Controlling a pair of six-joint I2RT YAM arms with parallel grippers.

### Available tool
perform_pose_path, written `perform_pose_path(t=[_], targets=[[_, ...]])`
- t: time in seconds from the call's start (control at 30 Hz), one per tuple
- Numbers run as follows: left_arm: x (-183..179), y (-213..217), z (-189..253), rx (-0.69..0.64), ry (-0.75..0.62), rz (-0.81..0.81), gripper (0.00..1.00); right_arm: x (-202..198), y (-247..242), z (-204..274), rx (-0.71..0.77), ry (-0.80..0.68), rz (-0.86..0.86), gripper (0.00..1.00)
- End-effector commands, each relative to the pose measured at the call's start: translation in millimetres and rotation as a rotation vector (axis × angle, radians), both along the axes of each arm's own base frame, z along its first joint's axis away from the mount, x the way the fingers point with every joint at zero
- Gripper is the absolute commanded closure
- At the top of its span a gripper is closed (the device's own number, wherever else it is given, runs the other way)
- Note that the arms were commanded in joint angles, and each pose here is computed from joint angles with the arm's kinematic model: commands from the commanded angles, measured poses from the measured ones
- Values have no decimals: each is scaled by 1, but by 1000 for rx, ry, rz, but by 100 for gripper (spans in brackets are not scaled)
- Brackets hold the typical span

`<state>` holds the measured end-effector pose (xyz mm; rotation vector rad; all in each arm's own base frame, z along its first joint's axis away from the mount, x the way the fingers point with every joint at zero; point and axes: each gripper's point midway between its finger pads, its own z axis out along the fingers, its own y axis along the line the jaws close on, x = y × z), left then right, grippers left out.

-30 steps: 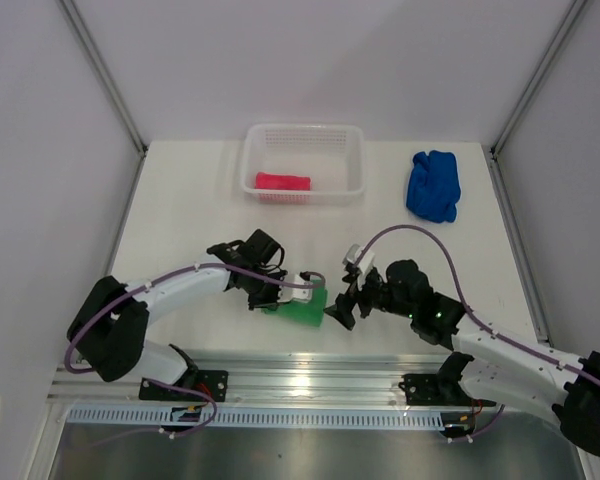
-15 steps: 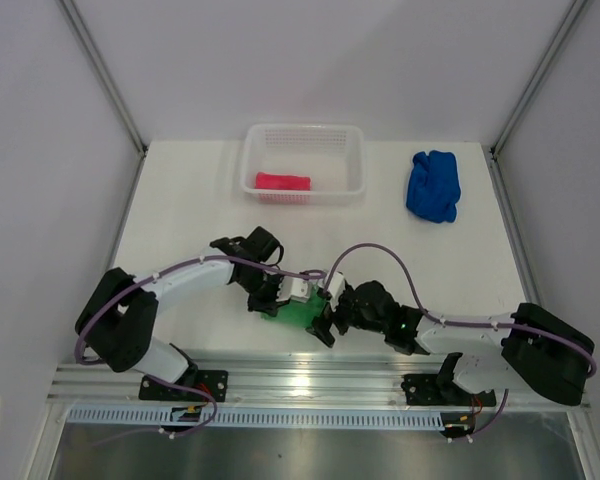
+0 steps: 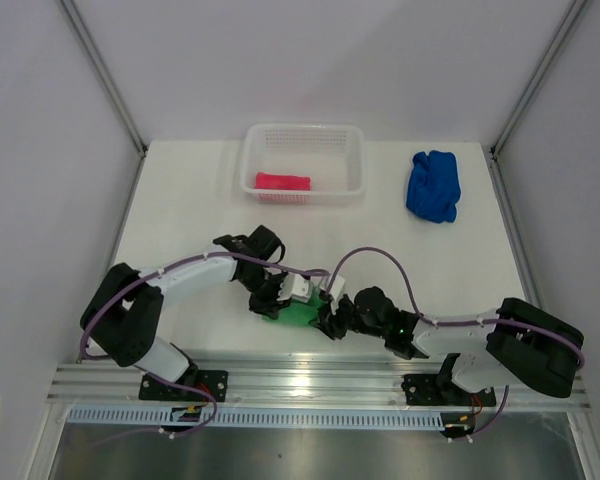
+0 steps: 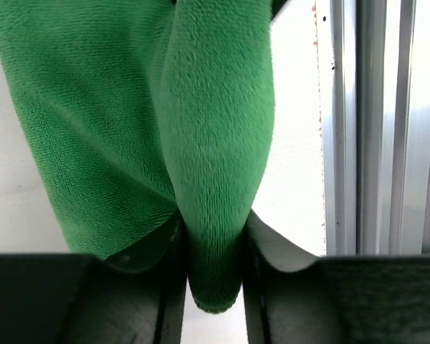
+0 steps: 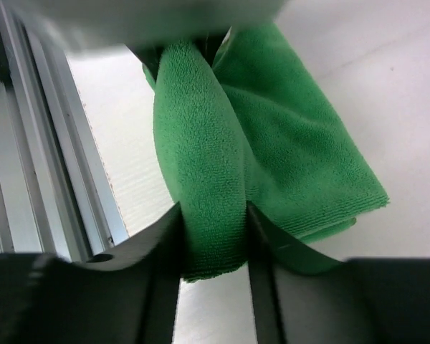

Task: Roll the towels
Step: Roll the towel

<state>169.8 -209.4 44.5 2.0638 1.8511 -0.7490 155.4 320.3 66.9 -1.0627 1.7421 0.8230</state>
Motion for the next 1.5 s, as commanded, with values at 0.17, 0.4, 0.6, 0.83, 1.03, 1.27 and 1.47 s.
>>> perform_pose_path(t=[0.17,0.4,0.6,0.83,1.03,1.27,1.47], targets=[[5,-16,19,-95,46,30,46,-10,-1,9,82,75,-26,74],[10,-14,49,-207,142,175,32,-1,-8,16,138,167,-127,83],[5,-14,35,-191,176,209,31,-1,-9,19,165,213,-140,87],[5,-11,23,-151,185,248,34,2,-10,19,183,250,-146,89],[-7,-9,27,-127,272,279,85,-10,-8,16,156,321,-110,92],[-38,2,36,-108,372,272,92,-45,2,33,157,430,27,96],[-16,-2,35,-100,351,389,77,-25,-3,36,188,460,-61,97]])
